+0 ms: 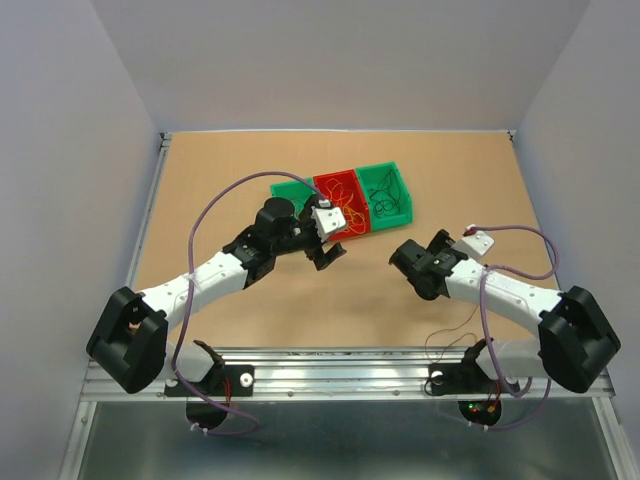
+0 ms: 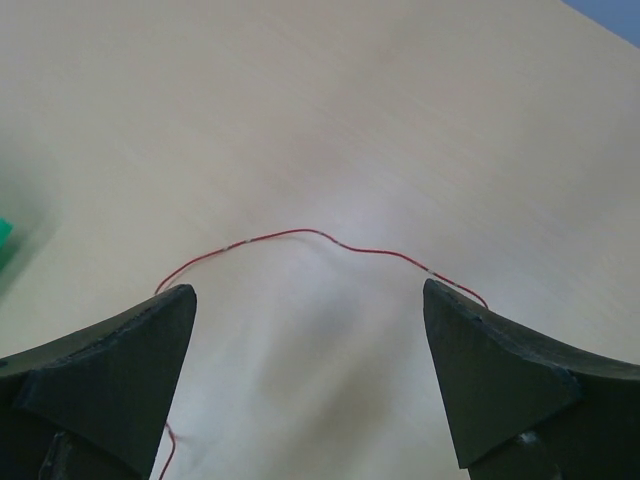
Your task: Untangle the cables
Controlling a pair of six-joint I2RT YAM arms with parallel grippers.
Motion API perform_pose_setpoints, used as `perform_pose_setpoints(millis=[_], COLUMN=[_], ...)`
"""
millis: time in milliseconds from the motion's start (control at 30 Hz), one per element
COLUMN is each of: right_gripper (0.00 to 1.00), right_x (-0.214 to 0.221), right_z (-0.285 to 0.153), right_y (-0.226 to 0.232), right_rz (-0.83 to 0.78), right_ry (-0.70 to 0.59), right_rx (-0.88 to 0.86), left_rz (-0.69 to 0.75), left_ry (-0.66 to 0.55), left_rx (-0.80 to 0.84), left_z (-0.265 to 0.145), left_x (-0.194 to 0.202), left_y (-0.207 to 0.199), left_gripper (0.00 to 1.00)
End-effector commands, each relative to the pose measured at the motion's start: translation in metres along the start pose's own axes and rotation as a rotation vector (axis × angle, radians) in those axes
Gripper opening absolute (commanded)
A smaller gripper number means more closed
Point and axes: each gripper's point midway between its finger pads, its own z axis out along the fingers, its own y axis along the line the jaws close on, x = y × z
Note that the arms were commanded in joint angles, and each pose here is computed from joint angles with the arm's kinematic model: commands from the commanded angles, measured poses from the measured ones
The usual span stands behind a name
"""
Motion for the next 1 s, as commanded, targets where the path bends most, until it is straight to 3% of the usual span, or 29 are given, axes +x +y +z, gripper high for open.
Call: perform_pose_setpoints(millis=[0,100,200,367,600,967], right_gripper=[1.0,1.0,1.0,1.0,1.0,1.0], right_x=[-0.024,-0.019,-0.008,-0.002,0.026,0.039], right_z=[0.015,0.029,0.046,0.054,0.075,0.063], right_y=[0.001,0.013,0.024,0.034,0.028,0.033], right_rz=[0.14,0.087,0.129,0.193,0.12,0.131], right_ry=[-0.05,-0.004,0.089,0.139,0.182,0.251], right_rx=[0.095,0.091,0.031,-0.06,0.01,-0.078], left_rz=[0.027,0.027,0.029,0.028,0.026,0.025], left_ry=[-0.026,-0.028,-0.031,-0.028,-0.018,-0.012], left_rx=[-0.003,0.0,-0.001,-0.004,-0.006,-0.007], left_z=[0.001,0.0,-0.001,0.0,0.001,0.003], left_x=[-0.009,-0.01,-0.011,-0.01,-0.007,-0.006], left_y=[0.001,0.0,0.0,0.0,0.001,0.002], left_gripper=[0.99,0.99,0.99,0.99,0.99,0.99])
